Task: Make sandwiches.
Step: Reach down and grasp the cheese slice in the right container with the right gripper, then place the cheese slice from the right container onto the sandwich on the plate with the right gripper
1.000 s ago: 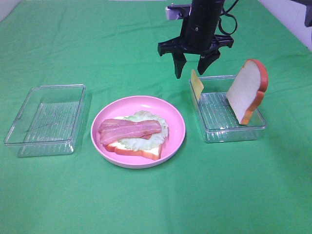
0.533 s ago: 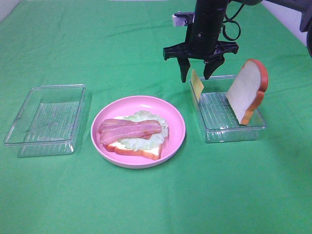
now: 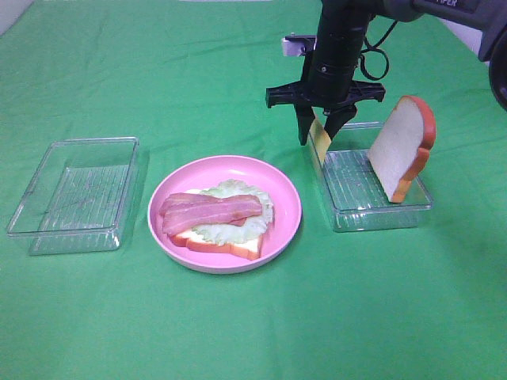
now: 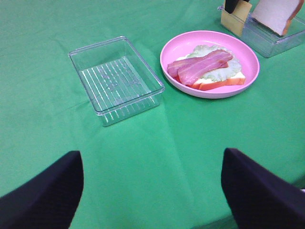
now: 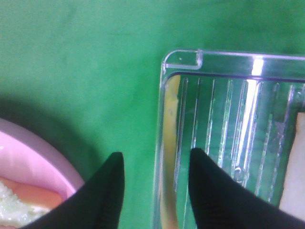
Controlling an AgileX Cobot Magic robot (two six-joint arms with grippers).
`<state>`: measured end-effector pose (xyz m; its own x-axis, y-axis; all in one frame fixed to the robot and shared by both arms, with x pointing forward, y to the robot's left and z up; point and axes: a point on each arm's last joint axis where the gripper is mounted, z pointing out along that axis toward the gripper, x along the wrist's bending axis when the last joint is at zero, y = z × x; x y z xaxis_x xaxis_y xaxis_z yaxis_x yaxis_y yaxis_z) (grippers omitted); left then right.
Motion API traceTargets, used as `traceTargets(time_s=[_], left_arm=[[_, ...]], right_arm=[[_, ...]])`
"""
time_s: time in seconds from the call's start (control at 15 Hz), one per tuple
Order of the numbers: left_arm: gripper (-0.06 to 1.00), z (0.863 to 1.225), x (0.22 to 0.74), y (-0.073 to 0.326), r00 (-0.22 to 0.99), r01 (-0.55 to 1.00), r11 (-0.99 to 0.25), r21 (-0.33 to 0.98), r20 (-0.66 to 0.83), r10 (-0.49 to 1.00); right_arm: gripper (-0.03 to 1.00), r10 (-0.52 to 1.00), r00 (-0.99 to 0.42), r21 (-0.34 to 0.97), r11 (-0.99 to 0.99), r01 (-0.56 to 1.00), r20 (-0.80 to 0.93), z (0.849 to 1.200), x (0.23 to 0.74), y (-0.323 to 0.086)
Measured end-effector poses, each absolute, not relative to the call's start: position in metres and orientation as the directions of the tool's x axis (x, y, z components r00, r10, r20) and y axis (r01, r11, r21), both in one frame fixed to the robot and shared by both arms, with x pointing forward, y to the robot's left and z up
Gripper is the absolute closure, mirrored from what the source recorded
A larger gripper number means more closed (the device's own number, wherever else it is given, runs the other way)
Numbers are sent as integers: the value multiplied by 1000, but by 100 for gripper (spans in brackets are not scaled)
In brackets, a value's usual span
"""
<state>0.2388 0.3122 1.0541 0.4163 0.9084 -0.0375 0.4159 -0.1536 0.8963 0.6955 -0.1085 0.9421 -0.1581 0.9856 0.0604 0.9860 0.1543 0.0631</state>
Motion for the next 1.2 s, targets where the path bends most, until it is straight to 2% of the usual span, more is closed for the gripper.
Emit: traceTargets(time_s=[0.2,0.47,0.73,0.93,1.07,1.2], left_arm=[[19,1054,239,312,416,416,-154,896,-38,908],[19,1054,239,312,416,416,-154,896,-38,908],[19,1054,239,312,416,416,-154,896,-38,908],[19,1054,239,312,416,416,-154,896,-38,908],[19,1054,239,312,416,416,-154,896,-38,908],[19,1054,239,312,416,416,-154,896,-38,908]], right_arm=[[77,984,-165,64,161,985,61,943,695,-108],[97,984,-167,65,163,984,60,943,695,-109],[97,983,-174,69,170,983,60,945,695,-109],[97,974,-207,147,192,970,94,986,689,-109],[97,945,-271,196,235,952,184,1014,681,-103],[97,914,-313,205,265,942,257,1020,677,-97]])
